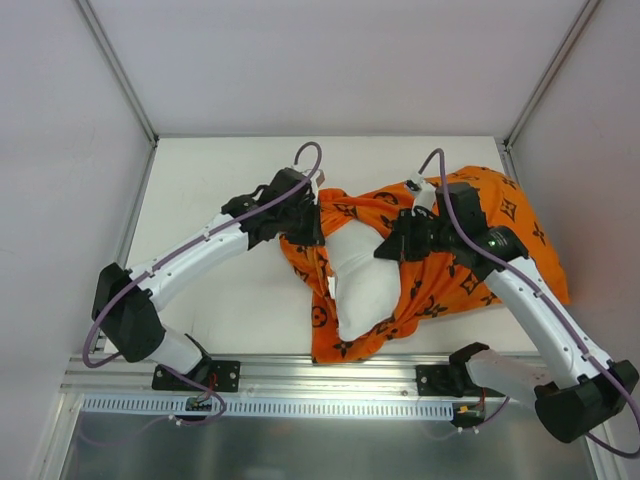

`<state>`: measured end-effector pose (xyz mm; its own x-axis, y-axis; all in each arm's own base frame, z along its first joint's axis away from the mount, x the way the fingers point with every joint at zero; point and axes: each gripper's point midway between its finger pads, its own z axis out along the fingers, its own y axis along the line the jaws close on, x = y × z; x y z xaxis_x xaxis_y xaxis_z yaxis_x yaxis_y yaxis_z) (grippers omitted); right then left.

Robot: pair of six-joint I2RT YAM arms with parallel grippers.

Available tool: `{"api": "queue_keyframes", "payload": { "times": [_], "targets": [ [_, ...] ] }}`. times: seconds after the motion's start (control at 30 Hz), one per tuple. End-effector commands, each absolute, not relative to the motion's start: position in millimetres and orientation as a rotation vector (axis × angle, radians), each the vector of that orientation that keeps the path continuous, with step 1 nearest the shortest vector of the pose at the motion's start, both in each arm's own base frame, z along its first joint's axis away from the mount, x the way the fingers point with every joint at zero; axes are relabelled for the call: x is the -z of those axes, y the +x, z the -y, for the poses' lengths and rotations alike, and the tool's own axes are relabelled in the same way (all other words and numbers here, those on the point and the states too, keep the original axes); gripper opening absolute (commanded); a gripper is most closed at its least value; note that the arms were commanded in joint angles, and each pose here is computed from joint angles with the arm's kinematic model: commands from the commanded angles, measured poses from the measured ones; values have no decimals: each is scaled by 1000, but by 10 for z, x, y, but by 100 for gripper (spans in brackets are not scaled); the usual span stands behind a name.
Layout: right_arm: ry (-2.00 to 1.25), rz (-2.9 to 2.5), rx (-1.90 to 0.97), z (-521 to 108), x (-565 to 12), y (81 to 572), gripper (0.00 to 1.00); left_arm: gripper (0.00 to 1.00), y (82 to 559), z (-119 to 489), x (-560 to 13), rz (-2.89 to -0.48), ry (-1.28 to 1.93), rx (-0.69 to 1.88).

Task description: Remove the pillowcase from the pillow

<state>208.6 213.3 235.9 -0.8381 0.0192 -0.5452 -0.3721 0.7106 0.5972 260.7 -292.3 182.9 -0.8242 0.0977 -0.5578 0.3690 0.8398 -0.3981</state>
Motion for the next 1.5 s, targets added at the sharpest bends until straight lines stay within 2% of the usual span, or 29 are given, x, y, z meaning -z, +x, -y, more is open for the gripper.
{"api": "queue_keyframes", "payload": {
  "times": [0.0,0.03,0.5,0.67,0.87,0.9,0.93,0.97,1.0,1.03,1.17,1.3,1.43,1.47],
  "targets": [
    [-532,-2164,-1129,-2177,-2980,1701,1,3,2939,2646,-1976,-2439,169,616],
    [-558,-2159,-1140,-2166,-2985,1637,1,0,3027,2560,-1978,-2443,111,621],
    [-776,-2051,-1230,-1946,-2979,905,1,0,3824,2170,-2107,-2416,-200,688],
    [-780,-2103,-1193,-1867,-2856,838,1,0,4141,2229,-2146,-2407,-244,763],
    [-747,-2081,-1203,-1914,-2906,919,1,0,4213,2423,-1809,-2504,-172,840],
    [-745,-2071,-1207,-1929,-2926,939,1,10,4179,2428,-1756,-2520,-159,850],
    [-730,-2049,-1216,-1964,-2977,991,1,52,4126,2458,-1818,-2518,-128,901],
    [-739,-2032,-1244,-2001,-3009,996,1,72,4110,2449,-1873,-2504,-103,910],
    [-729,-2043,-1252,-2035,-2996,1049,1,83,4119,2395,-1945,-2485,-104,906],
    [-725,-2027,-1257,-2073,-3022,1110,1,98,4106,2330,-2146,-2434,-100,906],
    [-675,-2021,-1310,-2217,-3087,1303,1,99,4153,1830,-2697,-2306,-172,843],
    [-627,-2028,-1361,-2384,-3115,1517,1,99,3872,1394,-3144,-2251,-215,747],
    [-592,-2075,-1365,-2603,-3010,1724,1,96,3320,1684,-3187,-2280,-171,909],
    [-561,-2072,-1355,-2637,-3028,1812,1,96,3211,1717,-3026,-2320,-180,896]
  ]
}}
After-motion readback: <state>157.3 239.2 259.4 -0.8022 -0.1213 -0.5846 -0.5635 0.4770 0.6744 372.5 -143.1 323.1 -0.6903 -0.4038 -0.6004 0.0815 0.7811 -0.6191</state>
